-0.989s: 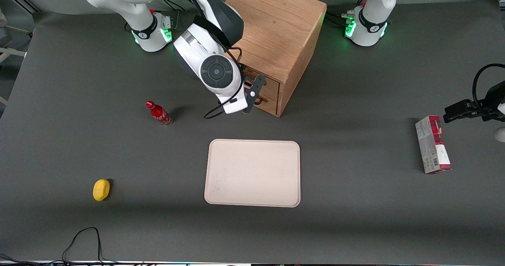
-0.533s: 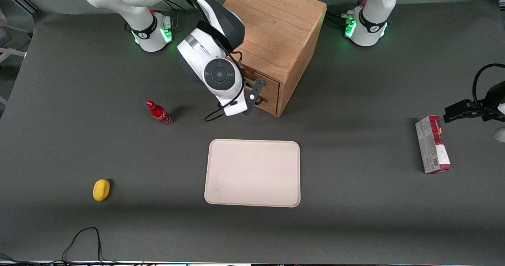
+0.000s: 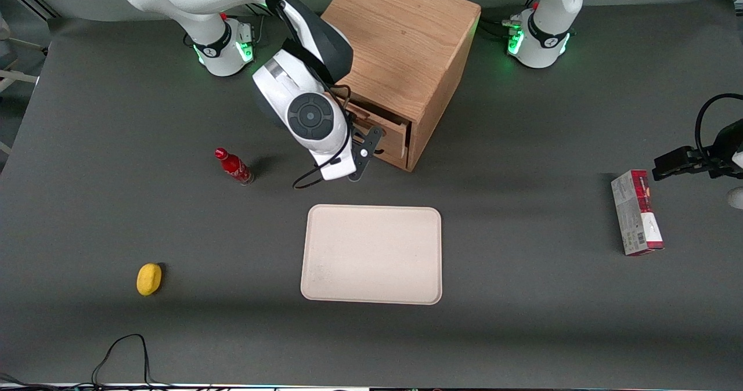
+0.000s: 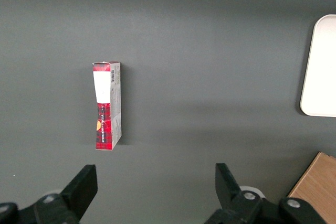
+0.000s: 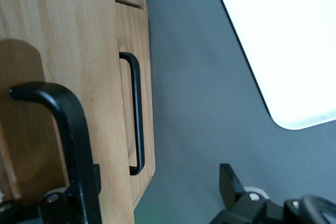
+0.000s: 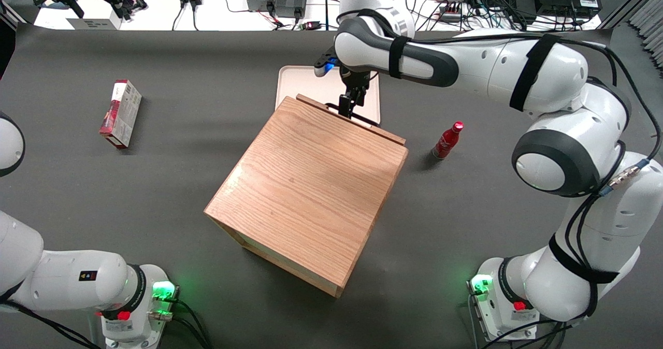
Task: Open upper drawer
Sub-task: 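Pull the handle outward from the cabinet with the right gripper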
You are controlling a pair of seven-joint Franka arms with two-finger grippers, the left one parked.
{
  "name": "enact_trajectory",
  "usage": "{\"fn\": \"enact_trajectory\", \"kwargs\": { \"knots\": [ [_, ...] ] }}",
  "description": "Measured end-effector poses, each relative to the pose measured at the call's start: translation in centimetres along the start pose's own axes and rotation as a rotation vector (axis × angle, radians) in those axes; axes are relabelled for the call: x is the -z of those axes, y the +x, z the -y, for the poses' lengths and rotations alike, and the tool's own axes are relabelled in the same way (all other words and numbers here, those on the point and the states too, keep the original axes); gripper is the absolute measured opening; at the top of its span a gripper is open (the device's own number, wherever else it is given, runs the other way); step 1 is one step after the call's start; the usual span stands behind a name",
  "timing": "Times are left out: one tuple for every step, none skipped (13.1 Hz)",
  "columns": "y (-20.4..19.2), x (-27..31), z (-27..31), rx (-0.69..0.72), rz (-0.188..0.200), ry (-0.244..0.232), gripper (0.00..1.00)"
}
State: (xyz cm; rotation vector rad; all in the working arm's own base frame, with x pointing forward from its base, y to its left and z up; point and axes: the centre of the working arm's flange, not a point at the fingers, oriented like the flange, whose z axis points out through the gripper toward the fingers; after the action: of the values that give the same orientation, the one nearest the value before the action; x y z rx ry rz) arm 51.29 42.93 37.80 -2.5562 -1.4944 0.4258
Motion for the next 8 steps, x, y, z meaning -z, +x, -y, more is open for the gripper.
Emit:
{"fn": "enact_trajectory", "kwargs": {
  "knots": [
    [-0.1,0.1,-0.3,0.002,-0.006,-0.002,1.00],
    [-0.1,0.2,-0.7,0.006,-0.012,-0.003,1.00],
    [-0.2,0.2,-1.0,0.010,-0.015,-0.003,1.00],
    [-0.3,0.2,-1.4,0.012,-0.017,-0.002,1.00],
    [-0.4,0.3,-1.9,0.010,-0.020,-0.002,1.00],
    [-0.5,0.4,-2.3,0.009,-0.026,-0.003,1.00],
    [-0.6,0.5,-2.7,0.011,-0.032,-0.004,1.00],
    [-0.7,0.6,-3.2,0.015,-0.037,-0.005,1.00]
  ]
}}
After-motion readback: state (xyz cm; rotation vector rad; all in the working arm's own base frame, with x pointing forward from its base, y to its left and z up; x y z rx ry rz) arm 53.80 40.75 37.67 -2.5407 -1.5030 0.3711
